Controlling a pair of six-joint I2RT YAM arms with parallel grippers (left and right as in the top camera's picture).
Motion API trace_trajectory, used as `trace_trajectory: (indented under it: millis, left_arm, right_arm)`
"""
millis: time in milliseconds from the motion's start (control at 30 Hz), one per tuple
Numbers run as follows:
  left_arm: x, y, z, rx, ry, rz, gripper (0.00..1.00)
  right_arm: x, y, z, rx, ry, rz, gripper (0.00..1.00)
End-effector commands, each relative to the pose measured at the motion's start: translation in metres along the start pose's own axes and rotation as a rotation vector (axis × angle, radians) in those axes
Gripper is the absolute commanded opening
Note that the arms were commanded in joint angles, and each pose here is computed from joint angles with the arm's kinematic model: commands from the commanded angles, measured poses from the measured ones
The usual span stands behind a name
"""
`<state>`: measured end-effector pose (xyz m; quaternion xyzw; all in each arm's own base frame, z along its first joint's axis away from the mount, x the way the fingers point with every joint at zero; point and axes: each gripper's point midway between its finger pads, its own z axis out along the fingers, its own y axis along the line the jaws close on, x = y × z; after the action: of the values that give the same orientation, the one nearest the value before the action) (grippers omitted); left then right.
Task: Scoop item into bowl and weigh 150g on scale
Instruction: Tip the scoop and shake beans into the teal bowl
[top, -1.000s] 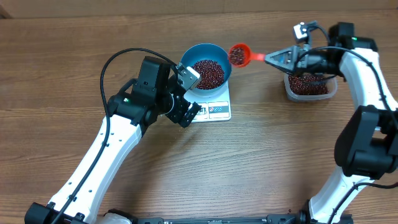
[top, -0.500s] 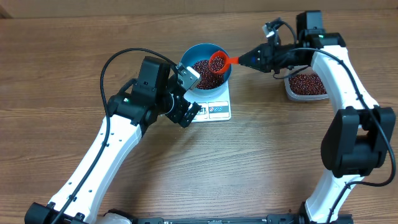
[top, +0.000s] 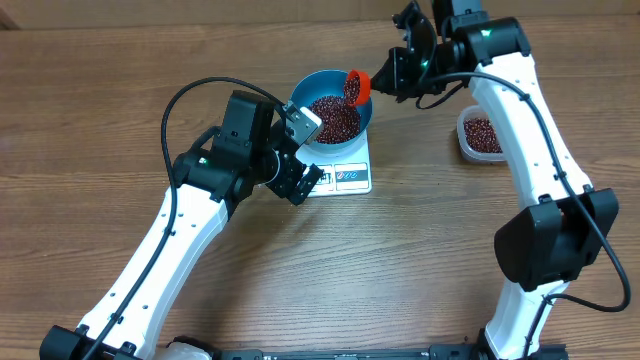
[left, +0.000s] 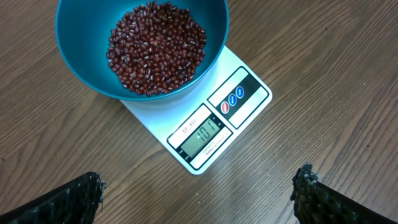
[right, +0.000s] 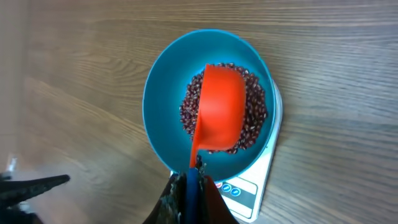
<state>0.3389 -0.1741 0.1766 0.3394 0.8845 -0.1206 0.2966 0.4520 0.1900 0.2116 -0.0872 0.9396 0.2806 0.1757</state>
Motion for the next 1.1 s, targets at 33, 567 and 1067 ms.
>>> trace_trajectory:
  millis: [33,567,1067]
  left_arm:
    - [-0.009,0.002,-0.004,-0.012,-0.022,0.010,0.99]
    - [-0.009,0.002,-0.004,-0.012,-0.022,0.010,1.00]
    - [-0.009,0.002,-0.004,-0.012,-0.022,0.010,1.00]
  right_arm:
    - [-0.005,0.010,0.000,0.053,-0.023,-0.111,0.04]
    - [-0.004,0.022,0.012,0.163,-0.027,-0.298,0.04]
    - [-0.001,0.028,0.015,0.209,-0.025,-0.348,0.04]
